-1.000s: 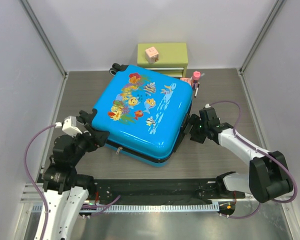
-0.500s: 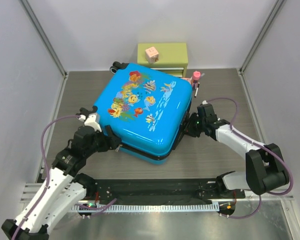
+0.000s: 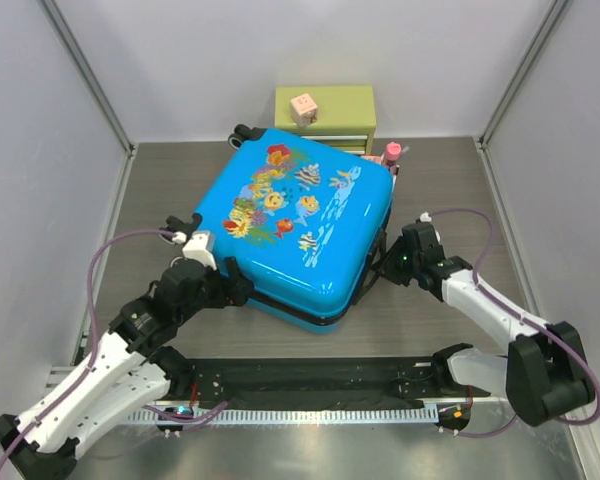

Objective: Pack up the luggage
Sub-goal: Zip the luggage at the center of the board.

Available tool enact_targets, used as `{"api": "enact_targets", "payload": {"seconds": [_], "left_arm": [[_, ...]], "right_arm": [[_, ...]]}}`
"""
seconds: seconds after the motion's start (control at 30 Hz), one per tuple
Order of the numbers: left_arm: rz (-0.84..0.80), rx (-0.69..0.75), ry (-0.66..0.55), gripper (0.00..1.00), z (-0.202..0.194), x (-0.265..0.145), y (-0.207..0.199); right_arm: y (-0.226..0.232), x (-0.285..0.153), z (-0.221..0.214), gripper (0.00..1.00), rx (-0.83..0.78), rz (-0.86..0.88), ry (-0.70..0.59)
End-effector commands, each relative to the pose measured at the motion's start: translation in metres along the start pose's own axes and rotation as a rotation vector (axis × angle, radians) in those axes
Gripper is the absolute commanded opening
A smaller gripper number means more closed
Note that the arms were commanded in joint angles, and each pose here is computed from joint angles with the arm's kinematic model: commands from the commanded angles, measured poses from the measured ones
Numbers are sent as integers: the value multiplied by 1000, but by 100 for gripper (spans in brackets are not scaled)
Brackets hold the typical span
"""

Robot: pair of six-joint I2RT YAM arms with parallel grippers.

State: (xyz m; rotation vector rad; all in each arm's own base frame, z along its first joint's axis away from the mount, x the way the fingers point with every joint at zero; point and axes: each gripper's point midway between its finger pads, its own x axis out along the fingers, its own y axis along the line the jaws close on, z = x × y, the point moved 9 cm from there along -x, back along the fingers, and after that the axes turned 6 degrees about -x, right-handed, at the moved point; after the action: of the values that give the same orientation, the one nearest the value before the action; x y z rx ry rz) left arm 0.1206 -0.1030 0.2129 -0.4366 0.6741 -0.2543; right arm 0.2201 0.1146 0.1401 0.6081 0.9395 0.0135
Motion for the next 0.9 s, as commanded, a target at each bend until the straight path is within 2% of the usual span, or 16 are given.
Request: {"api": "enact_targets", "payload": {"seconds": [0.0,0.13,0.33,0.43,0.63,0.7,0.87], "left_arm": [[-90,114,64,84,-13,14,-21],[-54,186,68,84,-22,17,-26],[-167,114,55,83,-32,26,-33],[-257,68,63,78,-38,30,-41],[-318,70,84,77,-44,37,-53],[-320,65,81,74,-45,39,-52],[-336,33,84,60,-49,42,-53]], "right_arm": [[-51,-18,2,1,55,-284,-111],[-55,-21,13,1,59,-301,-112],[-50,-18,18,1,66,-286,-97],[-51,-17,16,1,59,-288,-88],[-53,-16,14,1,58,-288,-77],[-53,-17,14,1,53,-284,-83],[-55,-17,11,1,47,-287,-81]]}}
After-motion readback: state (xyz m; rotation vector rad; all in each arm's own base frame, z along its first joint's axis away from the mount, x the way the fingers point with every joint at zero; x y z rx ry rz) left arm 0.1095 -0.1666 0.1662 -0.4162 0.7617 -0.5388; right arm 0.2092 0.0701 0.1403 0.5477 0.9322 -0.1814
